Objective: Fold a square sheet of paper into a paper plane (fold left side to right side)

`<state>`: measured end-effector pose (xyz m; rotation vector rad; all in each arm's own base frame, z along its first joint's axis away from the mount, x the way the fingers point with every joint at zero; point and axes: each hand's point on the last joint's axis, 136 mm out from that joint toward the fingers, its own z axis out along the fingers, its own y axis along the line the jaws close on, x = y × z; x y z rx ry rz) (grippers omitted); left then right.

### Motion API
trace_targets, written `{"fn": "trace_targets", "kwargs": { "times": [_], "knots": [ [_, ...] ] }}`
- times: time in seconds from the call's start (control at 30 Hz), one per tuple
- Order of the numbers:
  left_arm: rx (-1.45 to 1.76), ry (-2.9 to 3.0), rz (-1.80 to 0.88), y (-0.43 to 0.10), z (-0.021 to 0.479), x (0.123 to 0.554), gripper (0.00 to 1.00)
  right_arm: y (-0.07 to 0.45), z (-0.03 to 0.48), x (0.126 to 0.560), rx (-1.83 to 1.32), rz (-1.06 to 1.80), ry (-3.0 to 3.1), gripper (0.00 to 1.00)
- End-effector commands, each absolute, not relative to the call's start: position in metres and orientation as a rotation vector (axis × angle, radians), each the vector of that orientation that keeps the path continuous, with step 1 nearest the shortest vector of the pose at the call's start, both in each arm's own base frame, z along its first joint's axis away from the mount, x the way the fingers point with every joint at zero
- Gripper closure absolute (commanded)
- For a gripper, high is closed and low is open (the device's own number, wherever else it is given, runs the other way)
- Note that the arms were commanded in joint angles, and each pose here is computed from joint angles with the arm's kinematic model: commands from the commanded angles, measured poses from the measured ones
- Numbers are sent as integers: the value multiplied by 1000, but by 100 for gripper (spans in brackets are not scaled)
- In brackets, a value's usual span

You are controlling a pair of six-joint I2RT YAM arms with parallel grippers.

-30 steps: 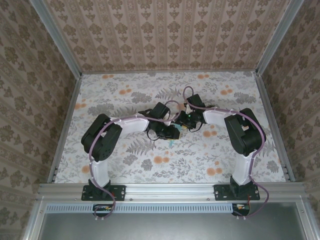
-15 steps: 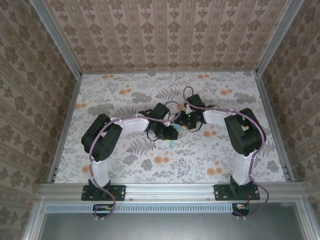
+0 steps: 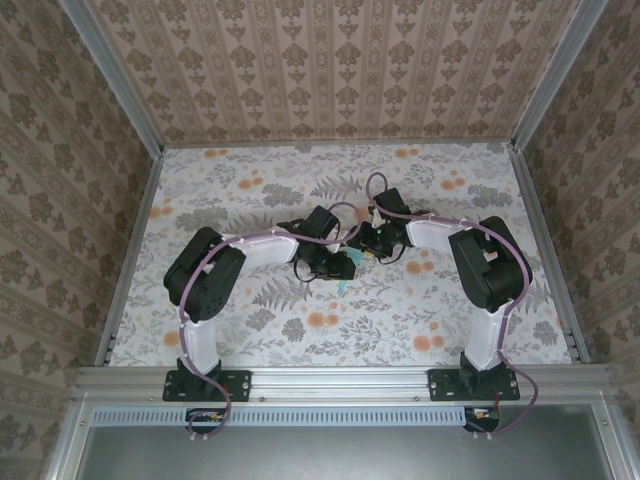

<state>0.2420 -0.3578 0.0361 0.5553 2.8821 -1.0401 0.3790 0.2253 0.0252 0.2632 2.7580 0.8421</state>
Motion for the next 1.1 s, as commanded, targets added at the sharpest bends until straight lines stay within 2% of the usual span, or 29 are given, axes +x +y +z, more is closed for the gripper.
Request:
{"fn": "trace_targets", "kwargs": {
  "times": [0.0, 0.8, 1.07],
  "knots": [
    [553, 2951, -960, -346, 16, 236, 76, 203, -14, 354, 329, 667, 2914, 46],
    [523, 3022, -987, -343, 1, 220, 79, 203, -13, 358, 342, 666, 2914, 48],
    [463, 3094, -932, -332, -13, 209, 81, 209, 7, 375, 377, 824, 2814, 47]
  ]
}}
